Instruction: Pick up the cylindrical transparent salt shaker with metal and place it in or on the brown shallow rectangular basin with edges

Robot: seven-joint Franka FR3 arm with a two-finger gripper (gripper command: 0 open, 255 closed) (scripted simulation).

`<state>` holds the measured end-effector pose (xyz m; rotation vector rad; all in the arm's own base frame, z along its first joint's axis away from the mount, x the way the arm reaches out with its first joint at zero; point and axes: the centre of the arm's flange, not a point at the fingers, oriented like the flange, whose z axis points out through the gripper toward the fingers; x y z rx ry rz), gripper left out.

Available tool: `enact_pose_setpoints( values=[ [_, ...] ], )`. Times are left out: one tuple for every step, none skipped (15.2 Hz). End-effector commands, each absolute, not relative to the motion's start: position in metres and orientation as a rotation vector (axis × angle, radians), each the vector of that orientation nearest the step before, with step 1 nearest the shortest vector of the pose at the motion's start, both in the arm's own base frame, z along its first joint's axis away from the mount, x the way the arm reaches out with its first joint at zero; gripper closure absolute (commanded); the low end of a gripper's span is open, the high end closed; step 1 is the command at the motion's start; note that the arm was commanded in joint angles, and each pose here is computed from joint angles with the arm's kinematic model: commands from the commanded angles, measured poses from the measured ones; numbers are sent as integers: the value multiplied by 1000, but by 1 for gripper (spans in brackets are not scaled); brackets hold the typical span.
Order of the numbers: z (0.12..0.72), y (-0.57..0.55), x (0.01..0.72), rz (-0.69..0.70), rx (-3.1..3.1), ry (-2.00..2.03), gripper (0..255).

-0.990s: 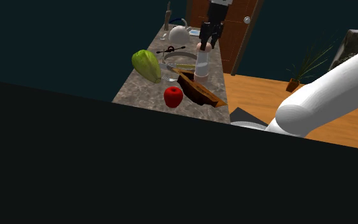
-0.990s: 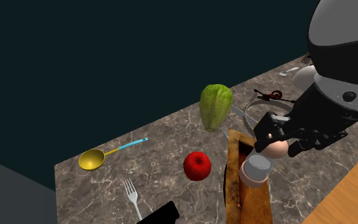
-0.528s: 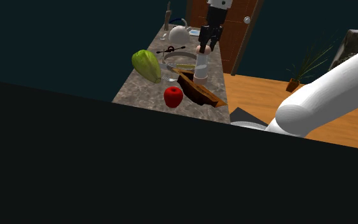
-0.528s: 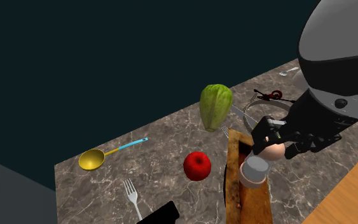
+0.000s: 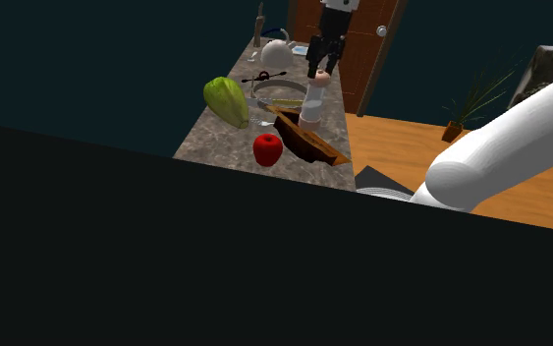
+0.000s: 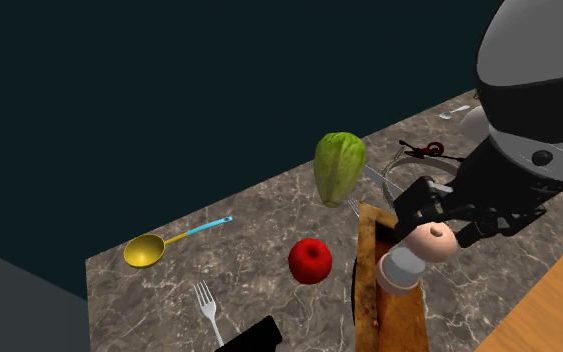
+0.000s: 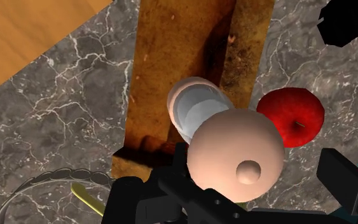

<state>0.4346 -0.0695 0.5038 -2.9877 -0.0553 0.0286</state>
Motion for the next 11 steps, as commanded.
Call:
enact_pose_setpoints(
  values=[
    [524,-73,435,29,-2988,-55,0],
    [537,-75,436,29,-2988,-55,0],
    [547,-77,436,29,-2988,-55,0],
    [547,-77,436,29,-2988,-55,0],
    [547,-77,436,29,-2988,-55,0],
    [547,-77,436,29,-2988,-55,0],
    [547,-77,436,29,-2988,-55,0],
    [547,-77,436,29,-2988,-55,0],
    [547,-77,436,29,-2988,-55,0],
    [547,-77,436,29,-2988,-55,0],
    [547,-77,436,29,-2988,-55,0]
  ],
)
